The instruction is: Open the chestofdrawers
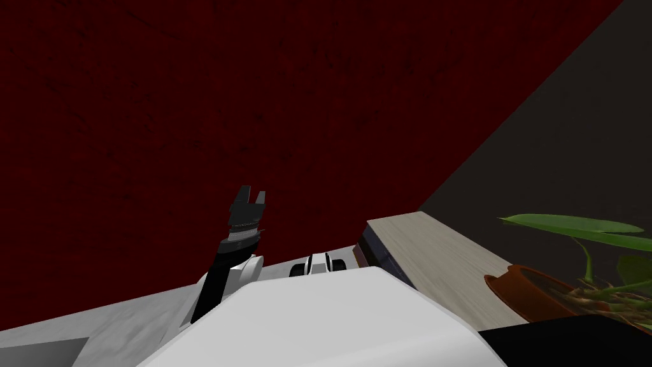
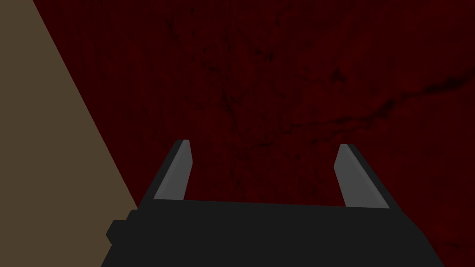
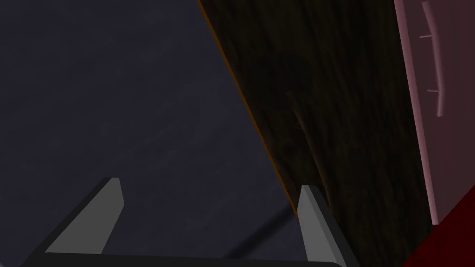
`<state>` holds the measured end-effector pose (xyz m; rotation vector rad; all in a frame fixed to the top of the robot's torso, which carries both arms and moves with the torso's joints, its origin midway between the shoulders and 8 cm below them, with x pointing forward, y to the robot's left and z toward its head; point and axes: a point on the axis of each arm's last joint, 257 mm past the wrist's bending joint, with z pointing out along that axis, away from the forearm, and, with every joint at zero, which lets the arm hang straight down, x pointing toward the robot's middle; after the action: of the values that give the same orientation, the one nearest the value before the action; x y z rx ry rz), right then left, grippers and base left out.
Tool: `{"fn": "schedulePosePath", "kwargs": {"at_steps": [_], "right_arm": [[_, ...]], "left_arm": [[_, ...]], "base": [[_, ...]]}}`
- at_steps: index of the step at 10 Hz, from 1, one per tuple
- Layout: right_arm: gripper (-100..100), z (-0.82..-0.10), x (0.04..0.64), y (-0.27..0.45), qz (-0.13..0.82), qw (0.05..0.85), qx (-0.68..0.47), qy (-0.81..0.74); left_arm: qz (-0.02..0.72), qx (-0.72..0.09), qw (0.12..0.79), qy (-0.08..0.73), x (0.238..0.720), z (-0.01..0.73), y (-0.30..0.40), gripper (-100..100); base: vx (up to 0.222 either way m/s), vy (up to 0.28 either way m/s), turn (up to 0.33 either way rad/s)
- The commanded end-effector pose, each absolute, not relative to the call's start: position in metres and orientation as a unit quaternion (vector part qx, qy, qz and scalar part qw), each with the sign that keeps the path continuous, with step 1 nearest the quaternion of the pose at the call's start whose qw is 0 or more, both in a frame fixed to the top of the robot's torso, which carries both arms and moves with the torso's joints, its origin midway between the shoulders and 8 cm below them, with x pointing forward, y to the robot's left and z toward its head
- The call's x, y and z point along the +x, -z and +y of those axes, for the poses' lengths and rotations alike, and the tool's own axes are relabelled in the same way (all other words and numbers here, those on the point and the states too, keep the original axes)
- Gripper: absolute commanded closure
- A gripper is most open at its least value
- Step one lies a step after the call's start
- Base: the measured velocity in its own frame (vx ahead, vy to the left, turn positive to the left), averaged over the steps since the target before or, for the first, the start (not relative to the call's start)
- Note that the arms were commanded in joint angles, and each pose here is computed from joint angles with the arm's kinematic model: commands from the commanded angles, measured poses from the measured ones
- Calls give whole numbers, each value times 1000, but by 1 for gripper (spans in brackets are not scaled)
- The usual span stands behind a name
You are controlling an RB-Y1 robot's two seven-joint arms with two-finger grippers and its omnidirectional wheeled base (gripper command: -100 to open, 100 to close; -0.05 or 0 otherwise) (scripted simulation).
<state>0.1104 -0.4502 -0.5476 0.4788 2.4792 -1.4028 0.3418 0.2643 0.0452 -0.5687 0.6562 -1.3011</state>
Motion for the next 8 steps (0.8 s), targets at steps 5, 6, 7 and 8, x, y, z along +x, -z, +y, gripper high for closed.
{"fn": "schedulePosePath", "kwargs": {"at_steps": [5, 6, 7, 8], "right_arm": [[-100, -504, 83, 496, 784, 106, 108, 601], [-100, -504, 83, 496, 784, 106, 108, 601], [-100, -513, 80, 485, 770, 103, 97, 622], [-100, -521, 77, 475, 756, 101, 88, 641]], "left_arm": [[296, -256, 709, 586, 342, 264, -45, 0], [296, -256, 709, 586, 342, 264, -45, 0], [296, -256, 709, 586, 342, 264, -45, 0], [296, -256, 709, 586, 342, 264, -45, 0]], "base": [[46, 50, 63], [10, 15, -13], [9, 14, 44], [25, 30, 84]]}}
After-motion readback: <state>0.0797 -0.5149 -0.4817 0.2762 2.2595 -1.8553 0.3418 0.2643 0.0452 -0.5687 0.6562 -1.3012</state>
